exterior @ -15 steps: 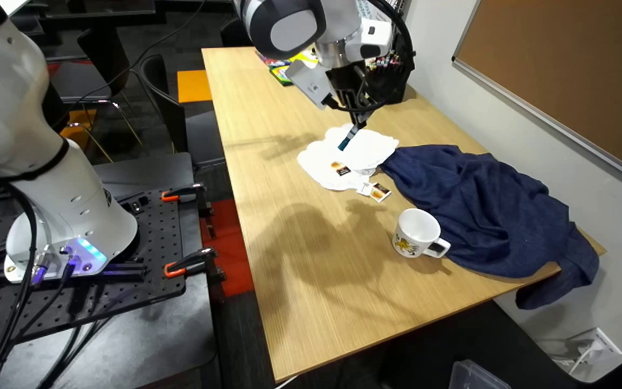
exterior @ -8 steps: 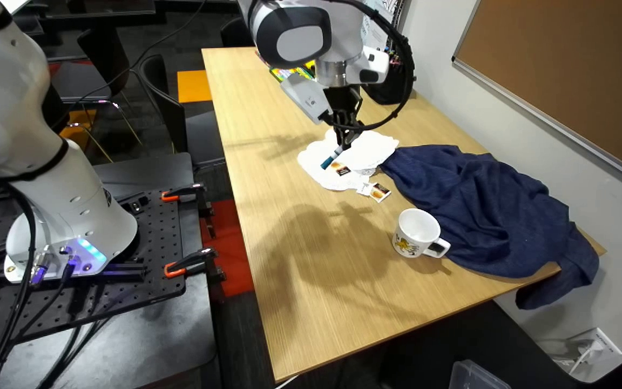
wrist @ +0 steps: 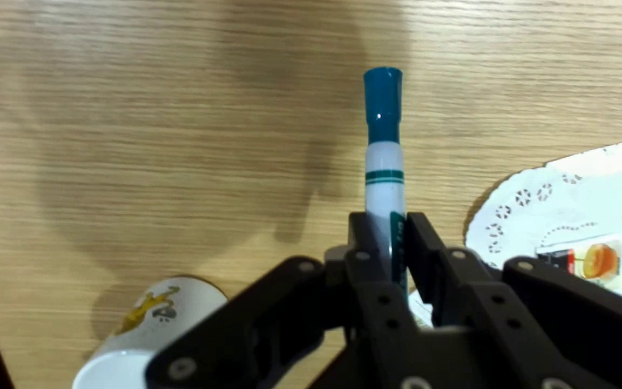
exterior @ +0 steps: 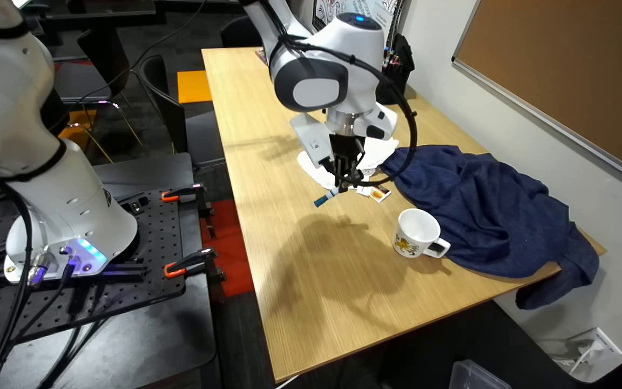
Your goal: Remove the marker from the mug cup
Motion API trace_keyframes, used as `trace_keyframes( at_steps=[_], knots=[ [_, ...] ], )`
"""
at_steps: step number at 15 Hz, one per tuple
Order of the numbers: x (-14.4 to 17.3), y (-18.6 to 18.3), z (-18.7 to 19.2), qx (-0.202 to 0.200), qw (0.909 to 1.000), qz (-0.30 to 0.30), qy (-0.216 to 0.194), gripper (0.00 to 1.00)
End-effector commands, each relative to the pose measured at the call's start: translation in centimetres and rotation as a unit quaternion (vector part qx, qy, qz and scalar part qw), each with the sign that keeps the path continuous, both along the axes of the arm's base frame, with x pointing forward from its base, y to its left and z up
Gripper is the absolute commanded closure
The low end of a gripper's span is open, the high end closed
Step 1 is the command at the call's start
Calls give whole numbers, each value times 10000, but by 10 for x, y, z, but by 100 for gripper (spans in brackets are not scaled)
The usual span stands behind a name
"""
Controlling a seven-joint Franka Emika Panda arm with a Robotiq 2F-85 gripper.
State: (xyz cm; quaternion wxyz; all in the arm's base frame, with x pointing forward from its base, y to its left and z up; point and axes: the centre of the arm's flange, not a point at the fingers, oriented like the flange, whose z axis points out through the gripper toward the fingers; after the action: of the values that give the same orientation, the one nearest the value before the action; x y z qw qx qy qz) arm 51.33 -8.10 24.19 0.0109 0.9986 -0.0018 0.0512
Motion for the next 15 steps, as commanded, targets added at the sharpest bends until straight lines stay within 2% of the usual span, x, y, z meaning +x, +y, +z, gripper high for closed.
trace_keyframes(
  at_steps=[1, 12, 13, 14, 15],
  knots=[
    [12, -22, -18, 168, 9985, -382, 362, 95],
    [24, -49, -64, 230, 9887, -936, 1148, 95],
    [25, -49, -66, 229, 9880, -968, 1183, 90],
    [26, -48, -67, 218, 9879, -980, 1185, 55],
    [27, -48, -67, 223, 9879, -982, 1183, 53]
  ],
)
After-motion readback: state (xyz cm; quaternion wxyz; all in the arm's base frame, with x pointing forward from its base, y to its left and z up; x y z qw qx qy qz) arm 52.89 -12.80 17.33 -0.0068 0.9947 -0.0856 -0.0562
